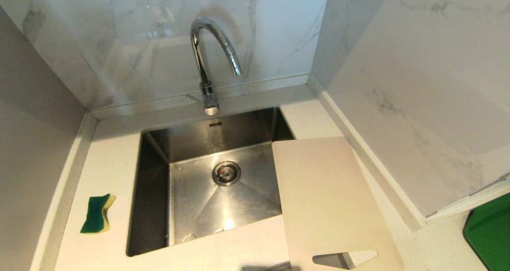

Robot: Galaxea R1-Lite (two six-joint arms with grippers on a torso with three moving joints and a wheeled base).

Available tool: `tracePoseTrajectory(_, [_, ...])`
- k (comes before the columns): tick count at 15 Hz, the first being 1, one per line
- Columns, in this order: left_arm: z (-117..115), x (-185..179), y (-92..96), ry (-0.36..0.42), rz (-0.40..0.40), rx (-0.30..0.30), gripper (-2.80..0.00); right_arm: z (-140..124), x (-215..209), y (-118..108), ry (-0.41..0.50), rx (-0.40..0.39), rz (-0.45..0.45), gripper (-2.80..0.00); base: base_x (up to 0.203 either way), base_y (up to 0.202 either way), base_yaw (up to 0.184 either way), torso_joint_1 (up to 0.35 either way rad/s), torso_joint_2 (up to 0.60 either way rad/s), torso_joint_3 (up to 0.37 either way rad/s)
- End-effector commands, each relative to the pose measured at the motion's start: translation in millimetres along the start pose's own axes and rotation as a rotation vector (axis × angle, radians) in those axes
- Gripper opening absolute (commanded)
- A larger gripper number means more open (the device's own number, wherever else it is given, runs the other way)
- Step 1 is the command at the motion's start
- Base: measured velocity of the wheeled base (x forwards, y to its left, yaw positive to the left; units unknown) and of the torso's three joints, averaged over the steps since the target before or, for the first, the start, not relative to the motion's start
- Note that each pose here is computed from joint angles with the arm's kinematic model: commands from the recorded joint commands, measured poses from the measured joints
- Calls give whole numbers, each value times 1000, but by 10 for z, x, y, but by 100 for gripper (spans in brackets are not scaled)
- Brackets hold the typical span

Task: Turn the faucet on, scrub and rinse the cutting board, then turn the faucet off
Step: Turn on the tap

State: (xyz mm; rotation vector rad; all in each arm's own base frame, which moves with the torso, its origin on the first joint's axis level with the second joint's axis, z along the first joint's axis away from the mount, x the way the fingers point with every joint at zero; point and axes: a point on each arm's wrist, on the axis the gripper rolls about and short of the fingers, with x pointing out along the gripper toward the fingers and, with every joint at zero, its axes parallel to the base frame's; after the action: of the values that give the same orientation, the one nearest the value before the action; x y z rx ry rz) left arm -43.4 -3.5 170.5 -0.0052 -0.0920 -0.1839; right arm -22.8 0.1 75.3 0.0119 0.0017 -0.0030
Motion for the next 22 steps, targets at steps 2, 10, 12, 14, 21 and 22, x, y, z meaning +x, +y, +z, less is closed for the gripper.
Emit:
tracePoseTrajectory(2, [537,343,55,73,-40,-15,-280,0,0,0,0,0,0,-280,0,0,0,0,0,0])
tracePoseTrajectory(10, [1230,1321,136,170,-109,-14,-280,-3,1,0,1,0,0,-280,0,0,0,0,0,0])
tracePoseTrajectory(12, [1251,1614,114,188,-141,-3,-280,-1,0,0,1,-1,0,-280,0,0,0,0,0,0])
tracePoseTrajectory(14, [1256,1903,99,222,-154,-3,-280,-1,0,0,1,-1,0,-280,0,0,0,0,0,0])
tracePoseTrajectory(21, [1296,3005,89,224,-159,-4,-280,0,0,0,0,-1,0,-280,0,0,0,0,0,0])
tracePoseTrajectory(22, [1286,3148,84,227,-161,-5,-280,-1,0,0,1,-1,0,-280,0,0,0,0,0,0])
